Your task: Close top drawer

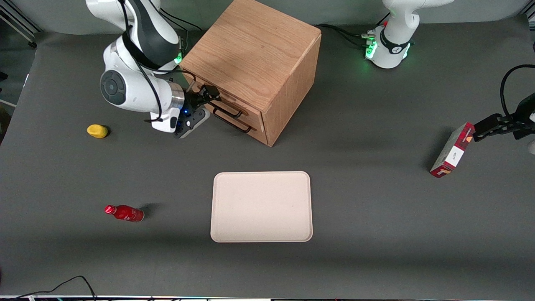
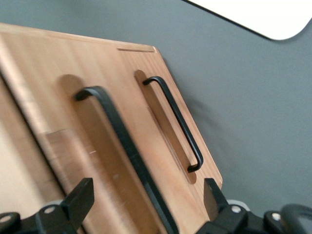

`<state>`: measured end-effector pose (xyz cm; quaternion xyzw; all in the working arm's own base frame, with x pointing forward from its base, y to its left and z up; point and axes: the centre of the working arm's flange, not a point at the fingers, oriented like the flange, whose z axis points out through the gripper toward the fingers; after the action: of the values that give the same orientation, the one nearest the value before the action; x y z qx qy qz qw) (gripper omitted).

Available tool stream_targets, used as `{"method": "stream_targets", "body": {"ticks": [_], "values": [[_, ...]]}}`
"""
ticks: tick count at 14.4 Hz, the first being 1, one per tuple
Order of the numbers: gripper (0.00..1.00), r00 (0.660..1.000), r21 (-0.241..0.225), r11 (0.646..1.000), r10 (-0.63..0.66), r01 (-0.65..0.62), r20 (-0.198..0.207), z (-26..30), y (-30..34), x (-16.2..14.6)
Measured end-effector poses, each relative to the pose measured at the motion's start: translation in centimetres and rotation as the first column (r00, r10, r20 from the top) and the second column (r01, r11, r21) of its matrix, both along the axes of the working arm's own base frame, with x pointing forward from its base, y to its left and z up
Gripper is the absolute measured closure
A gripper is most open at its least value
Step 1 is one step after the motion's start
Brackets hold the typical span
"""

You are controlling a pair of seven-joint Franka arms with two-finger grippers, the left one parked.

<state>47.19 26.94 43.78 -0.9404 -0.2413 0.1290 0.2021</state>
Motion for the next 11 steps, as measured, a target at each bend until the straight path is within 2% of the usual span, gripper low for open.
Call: {"method": "stream_targets", "body": {"ticks": [4, 6, 9, 11], "values": [[0.0, 0.993, -0.054, 0.995, 0.087, -0.083, 0.079, 8.5, -0.4, 1.4], [0.0, 0.992, -0.085, 0.994, 0.07, -0.062, 0.103, 14.0, -1.8, 1.7], [0.0, 0.983, -0.18, 0.976, -0.092, 0.121, 0.162, 22.9, -4.5, 0.7], [0.0, 0.951, -0.246, 0.931, -0.218, 0.27, 0.218, 28.1, -5.8, -1.5]]}}
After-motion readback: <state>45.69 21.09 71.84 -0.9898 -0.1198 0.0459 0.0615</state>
